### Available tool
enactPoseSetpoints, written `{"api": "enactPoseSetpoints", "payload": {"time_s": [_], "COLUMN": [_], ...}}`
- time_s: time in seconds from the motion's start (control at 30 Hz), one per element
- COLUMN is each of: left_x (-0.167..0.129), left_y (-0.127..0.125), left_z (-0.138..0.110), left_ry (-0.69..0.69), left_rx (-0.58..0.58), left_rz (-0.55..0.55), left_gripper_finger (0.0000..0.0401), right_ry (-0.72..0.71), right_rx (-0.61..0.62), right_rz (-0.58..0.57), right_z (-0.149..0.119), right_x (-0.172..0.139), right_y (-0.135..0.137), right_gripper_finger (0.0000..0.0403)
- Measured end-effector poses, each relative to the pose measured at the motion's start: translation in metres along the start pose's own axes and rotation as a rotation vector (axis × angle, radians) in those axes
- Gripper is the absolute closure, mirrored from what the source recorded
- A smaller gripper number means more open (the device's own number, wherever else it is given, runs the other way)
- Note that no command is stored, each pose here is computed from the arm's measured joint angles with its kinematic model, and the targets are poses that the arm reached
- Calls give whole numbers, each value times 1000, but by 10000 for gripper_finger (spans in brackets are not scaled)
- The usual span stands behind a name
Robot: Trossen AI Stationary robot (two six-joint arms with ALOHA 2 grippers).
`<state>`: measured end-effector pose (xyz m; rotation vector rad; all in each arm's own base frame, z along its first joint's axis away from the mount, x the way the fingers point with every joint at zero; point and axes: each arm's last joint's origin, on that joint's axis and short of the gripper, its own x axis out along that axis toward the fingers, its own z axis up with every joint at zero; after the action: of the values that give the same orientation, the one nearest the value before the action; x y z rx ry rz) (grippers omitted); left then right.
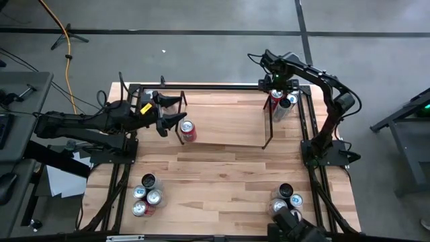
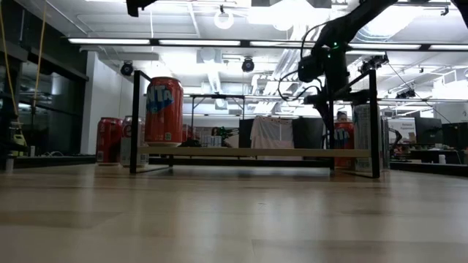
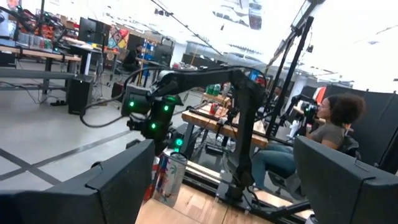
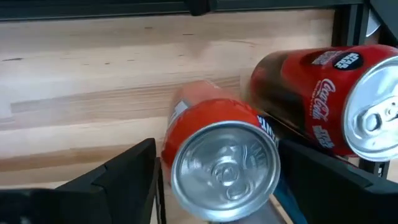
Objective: Place canned beverage on shelf
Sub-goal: Put the red soda can on the shelf aligned with the other red soda can
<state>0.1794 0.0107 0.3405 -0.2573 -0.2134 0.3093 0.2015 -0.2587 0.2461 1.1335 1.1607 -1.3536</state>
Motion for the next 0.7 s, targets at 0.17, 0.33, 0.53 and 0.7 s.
{"api": "enactPoseSetpoints", "payload": {"time_s": [0.17, 0.33, 0.53, 0.7], "left_x": [0, 0, 0, 0], "left_y": [0, 0, 0, 0], "left_z": [0, 0, 0, 0], "left_ry": [0, 1, 0, -1], "left_rx": [0, 0, 0, 0], "left_rz": [1, 2, 2, 2], "left_gripper_finger": [64, 64, 64, 64], "right_ry": [19, 17, 12, -12], "right_rx": [-3, -12, -34, -102], "right_rz": [-17, -15, -21, -21], "right_z": [2, 4, 4, 0], "right_x": [9, 12, 12, 7], "right_y": [3, 5, 5, 9], "right_gripper_finger": [80, 86, 128, 128]}}
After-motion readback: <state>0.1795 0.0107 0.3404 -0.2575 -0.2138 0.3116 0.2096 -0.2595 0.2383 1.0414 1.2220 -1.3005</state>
